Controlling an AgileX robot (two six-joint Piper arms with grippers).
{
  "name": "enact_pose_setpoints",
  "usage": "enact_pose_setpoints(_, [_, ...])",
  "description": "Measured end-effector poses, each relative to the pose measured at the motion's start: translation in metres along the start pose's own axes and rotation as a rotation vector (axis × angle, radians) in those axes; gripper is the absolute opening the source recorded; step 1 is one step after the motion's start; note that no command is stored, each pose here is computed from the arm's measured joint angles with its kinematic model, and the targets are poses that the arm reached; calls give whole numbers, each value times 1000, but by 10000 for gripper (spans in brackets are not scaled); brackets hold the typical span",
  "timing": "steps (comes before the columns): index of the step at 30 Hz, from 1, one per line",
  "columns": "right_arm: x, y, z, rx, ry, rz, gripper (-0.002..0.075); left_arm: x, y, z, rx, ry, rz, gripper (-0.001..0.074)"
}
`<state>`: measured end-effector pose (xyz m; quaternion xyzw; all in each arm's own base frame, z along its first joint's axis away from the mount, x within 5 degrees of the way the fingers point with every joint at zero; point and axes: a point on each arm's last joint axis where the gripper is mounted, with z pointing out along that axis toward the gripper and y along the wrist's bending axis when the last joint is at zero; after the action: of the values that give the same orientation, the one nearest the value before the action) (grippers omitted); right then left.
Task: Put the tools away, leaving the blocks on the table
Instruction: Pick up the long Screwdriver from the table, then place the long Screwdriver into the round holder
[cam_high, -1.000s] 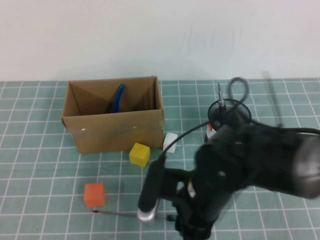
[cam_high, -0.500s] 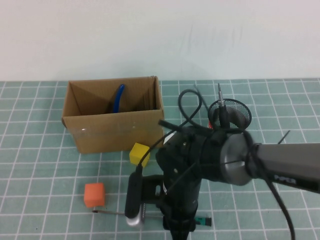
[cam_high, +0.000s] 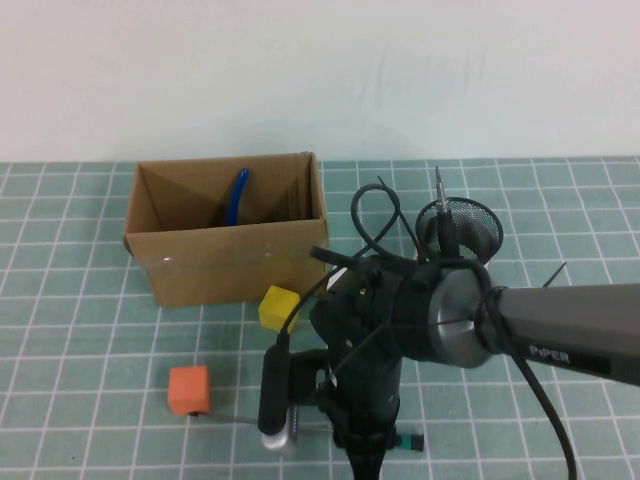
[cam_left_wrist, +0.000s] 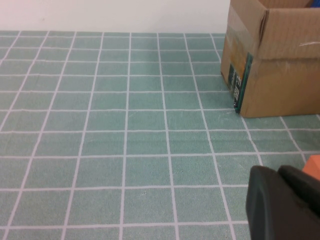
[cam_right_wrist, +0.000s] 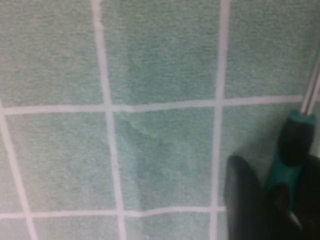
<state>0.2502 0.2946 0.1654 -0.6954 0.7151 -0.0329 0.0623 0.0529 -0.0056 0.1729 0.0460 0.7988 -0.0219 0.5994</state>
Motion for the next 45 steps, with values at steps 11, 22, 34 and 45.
enact_pose_setpoints(11, [20,2,-42,42,55,221,-7,0,0,0,0,0,0,-3])
enact_pose_setpoints(22, [91,45,-144,206,-167,439,-7,0,0,0,0,0,0,-3])
enact_pose_setpoints(34, [131,29,-159,465,-995,753,-3,0,0,0,0,0,0,-3])
enact_pose_setpoints(45, [153,-16,-117,773,-1374,833,-3,0,0,0,0,0,0,-3])
